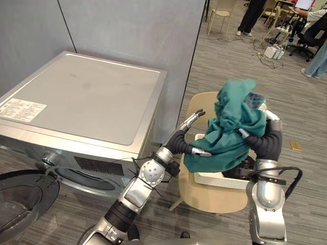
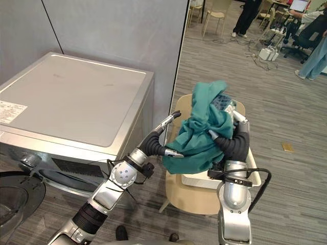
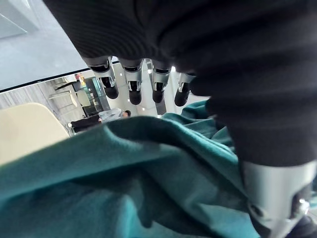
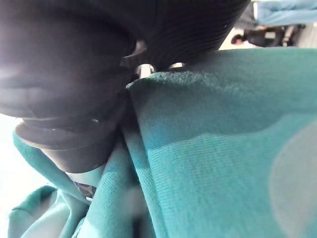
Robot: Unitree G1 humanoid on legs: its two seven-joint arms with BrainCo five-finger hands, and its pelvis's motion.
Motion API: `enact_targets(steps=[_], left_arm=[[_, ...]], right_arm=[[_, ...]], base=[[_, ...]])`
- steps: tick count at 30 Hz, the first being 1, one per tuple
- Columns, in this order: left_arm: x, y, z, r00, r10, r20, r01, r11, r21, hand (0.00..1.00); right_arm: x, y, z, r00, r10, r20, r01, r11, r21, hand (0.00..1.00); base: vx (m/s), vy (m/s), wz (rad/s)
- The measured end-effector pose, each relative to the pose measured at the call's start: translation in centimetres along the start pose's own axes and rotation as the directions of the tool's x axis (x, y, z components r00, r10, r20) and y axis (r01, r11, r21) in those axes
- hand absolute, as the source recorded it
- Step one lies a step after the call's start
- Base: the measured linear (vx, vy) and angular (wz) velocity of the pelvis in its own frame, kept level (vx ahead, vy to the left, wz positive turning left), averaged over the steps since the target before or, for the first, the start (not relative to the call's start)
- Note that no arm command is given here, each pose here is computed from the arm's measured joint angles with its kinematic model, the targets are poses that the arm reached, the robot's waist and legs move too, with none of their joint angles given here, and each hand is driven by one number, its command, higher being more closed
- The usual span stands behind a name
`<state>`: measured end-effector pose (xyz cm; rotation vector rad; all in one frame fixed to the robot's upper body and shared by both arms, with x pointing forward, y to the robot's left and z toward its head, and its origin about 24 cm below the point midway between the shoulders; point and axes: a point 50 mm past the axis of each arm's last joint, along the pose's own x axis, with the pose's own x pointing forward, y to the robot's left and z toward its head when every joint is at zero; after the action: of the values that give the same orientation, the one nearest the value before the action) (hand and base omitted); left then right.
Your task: Pick up the laundry basket with both hands and put the clothes into the washing machine.
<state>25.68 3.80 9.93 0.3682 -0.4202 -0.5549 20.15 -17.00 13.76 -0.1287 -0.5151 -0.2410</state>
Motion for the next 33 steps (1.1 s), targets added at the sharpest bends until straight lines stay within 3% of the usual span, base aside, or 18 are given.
enact_targets(steps=[5,7,10,14,18,26,30,33], left_arm=[[1.3,-1.3,-0.8,0.996,-0.081,-0.032,0.081,0.997,-0.013,0.0],[1.9,-2.0,-1.1,0.985,-0.162,-0.056,0.154,0.98,-0.122,0.0],[2.5,-3.7,-1.2,0.953,-0.295,-0.065,0.279,0.942,-0.186,0.0],[3.5,-6.1,-0.9,0.895,-0.441,-0.064,0.428,0.891,-0.148,0.0],[5.0,-8.4,-0.4,0.841,-0.537,-0.069,0.529,0.842,-0.11,0.0],[8.6,-8.1,-0.3,0.79,-0.594,-0.153,0.599,0.801,-0.017,0.0],[9.5,-6.8,-1.1,0.799,-0.561,-0.216,0.57,0.821,-0.025,0.0],[10.4,-5.2,-0.7,0.816,-0.534,-0.219,0.546,0.838,-0.009,0.0]], right_arm=[[-0.7,1.4,-0.7,0.996,0.071,-0.057,-0.063,0.989,0.133,1.0],[-0.8,1.6,-1.2,0.994,0.079,-0.082,-0.063,0.982,0.179,1.0],[-0.9,1.6,-1.2,0.993,0.086,-0.086,-0.067,0.977,0.2,1.0],[-0.8,1.3,-1.2,0.993,0.09,-0.082,-0.075,0.981,0.177,1.0],[0.0,-0.7,-1.1,0.997,0.069,-0.047,-0.069,0.998,-0.011,1.0],[7.0,-3.0,2.7,0.967,0.033,0.254,0.027,0.973,-0.229,1.0],[11.1,-2.9,4.2,0.943,0.027,0.333,0.055,0.971,-0.233,1.0],[13.6,-2.9,5.1,0.939,0.003,0.343,0.049,0.989,-0.141,1.0]], base=[[0.01,0.008,0.02],[-0.01,0.018,0.05],[0.0,0.01,0.02],[0.0,0.0,0.0],[0.04,0.005,-0.11],[-0.01,0.001,-0.46],[0.0,-0.004,-0.39],[0.04,-0.008,-0.29]])
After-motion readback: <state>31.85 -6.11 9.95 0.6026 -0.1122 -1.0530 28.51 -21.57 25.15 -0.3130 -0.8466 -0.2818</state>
